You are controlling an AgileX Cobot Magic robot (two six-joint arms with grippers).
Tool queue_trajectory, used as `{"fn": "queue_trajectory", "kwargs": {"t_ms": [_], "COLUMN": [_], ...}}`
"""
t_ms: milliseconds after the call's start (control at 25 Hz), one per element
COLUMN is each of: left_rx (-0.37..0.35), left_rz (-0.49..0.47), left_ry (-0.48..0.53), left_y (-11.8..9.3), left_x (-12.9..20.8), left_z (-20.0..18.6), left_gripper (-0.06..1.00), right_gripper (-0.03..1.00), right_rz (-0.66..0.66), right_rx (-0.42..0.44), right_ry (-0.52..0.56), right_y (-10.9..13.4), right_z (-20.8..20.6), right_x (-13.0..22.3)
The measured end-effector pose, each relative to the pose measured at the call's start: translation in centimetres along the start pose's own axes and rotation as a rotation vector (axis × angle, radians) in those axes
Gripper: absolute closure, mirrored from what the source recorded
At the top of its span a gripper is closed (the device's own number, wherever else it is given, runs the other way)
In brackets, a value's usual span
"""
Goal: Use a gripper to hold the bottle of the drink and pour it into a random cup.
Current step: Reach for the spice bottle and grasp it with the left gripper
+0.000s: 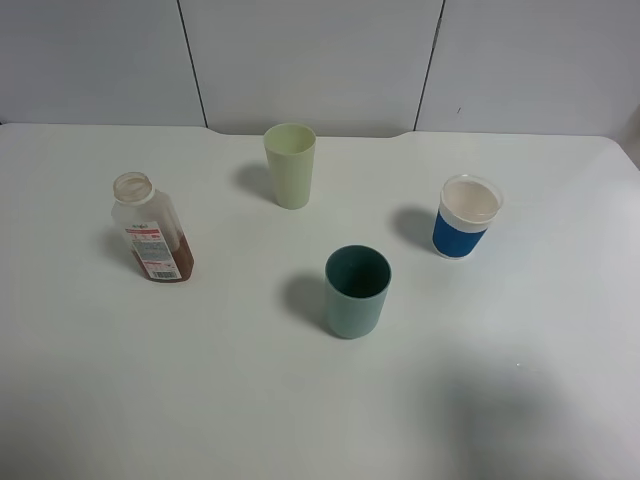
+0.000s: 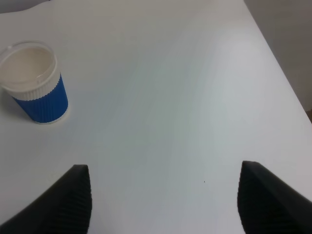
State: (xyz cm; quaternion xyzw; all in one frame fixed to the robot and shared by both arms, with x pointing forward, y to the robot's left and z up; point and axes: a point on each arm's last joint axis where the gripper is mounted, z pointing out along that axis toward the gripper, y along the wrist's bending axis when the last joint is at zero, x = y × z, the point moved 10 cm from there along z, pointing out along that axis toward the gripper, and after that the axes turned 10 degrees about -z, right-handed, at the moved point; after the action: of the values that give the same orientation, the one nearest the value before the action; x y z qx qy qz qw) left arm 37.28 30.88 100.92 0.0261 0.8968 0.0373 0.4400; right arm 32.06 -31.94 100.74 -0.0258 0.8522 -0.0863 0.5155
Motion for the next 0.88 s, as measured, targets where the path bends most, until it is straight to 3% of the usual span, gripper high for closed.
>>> {"fn": "queue_trajectory", "kwargs": {"t_ms": [200,440,880], "left_rx": [0.009,0.07,0.123], "left_rz": [0.056,0.127,0.367], "left_ry": [0.042,0.125,0.201], "left_y": [0.0,-1.1,-3.0], "left_x": [-0.7,-0.7,-1.1], "left_z": [1.8,4.2,8.7], "left_gripper": [-0.03,-0.03,-0.03], "right_gripper": [0.33,0.33,0.33], "right_rz": [0.0,0.0,0.0], "right_rx": [0.0,0.0,0.0], "right_ry": [0.0,0.0,0.0], "right_y": [0.0,0.0,0.0], "right_z": [0.0,0.0,0.0], "right_x": [0.0,0.0,0.0]}}
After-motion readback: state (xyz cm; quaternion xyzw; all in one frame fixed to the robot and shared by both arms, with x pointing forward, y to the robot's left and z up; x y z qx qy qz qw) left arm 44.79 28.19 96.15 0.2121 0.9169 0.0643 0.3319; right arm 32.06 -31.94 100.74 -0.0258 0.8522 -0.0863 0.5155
